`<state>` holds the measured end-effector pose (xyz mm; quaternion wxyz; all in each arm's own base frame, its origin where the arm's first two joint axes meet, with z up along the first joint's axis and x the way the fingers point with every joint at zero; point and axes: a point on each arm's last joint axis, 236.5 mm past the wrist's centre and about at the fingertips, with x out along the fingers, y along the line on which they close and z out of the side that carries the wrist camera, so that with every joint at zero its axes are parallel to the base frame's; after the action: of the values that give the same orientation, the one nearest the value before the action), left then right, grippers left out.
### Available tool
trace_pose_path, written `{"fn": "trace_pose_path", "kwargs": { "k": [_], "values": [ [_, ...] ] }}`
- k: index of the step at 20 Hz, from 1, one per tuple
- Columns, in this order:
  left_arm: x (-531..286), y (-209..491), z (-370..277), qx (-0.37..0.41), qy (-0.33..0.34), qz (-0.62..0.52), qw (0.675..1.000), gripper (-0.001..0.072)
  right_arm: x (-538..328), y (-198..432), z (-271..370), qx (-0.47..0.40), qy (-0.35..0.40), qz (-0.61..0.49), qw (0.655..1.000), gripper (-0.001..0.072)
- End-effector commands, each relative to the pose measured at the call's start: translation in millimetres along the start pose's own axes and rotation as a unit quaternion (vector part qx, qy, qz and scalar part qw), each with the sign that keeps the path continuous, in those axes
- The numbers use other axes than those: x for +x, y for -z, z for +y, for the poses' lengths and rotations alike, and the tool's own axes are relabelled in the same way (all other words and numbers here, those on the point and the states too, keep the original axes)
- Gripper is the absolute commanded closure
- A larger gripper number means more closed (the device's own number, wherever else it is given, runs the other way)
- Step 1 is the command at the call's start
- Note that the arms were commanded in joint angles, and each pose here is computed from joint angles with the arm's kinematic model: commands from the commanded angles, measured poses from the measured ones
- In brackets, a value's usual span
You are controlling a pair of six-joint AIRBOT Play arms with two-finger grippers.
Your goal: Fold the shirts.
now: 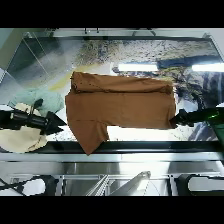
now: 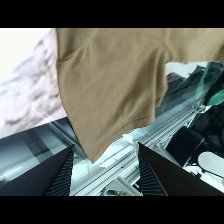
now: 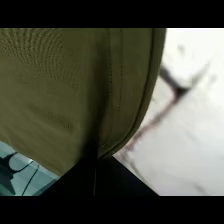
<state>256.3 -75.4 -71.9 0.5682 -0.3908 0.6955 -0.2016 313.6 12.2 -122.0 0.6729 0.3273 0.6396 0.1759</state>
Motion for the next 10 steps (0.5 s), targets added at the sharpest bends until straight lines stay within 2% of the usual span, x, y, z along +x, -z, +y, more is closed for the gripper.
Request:
{"fn": "trace_pose_path", "kwargs": {
  "k": [1, 8, 9, 10],
  "values": [
    [39, 18, 15, -0.014, -0.036, 0.008, 0.999, 0.029, 7, -5, 16, -0.006, -0.016, -0.007, 1.0, 0.0689],
    [81, 0, 9, 0.025, -0.093, 0.002, 0.995, 0.0293, 6, 4, 24, -0.009, -0.029, 0.011, 0.999, 0.0689],
    [84, -2, 5, 0.033, -0.094, 0.009, 0.995, 0.0363, 5, 5, 25, -0.01, -0.031, 0.013, 0.999, 0.0689],
    [84, -3, -1, 0.042, -0.093, 0.016, 0.995, 0.0526, 3, 6, 28, -0.012, -0.034, 0.015, 0.999, 0.0689]
  ]
}}
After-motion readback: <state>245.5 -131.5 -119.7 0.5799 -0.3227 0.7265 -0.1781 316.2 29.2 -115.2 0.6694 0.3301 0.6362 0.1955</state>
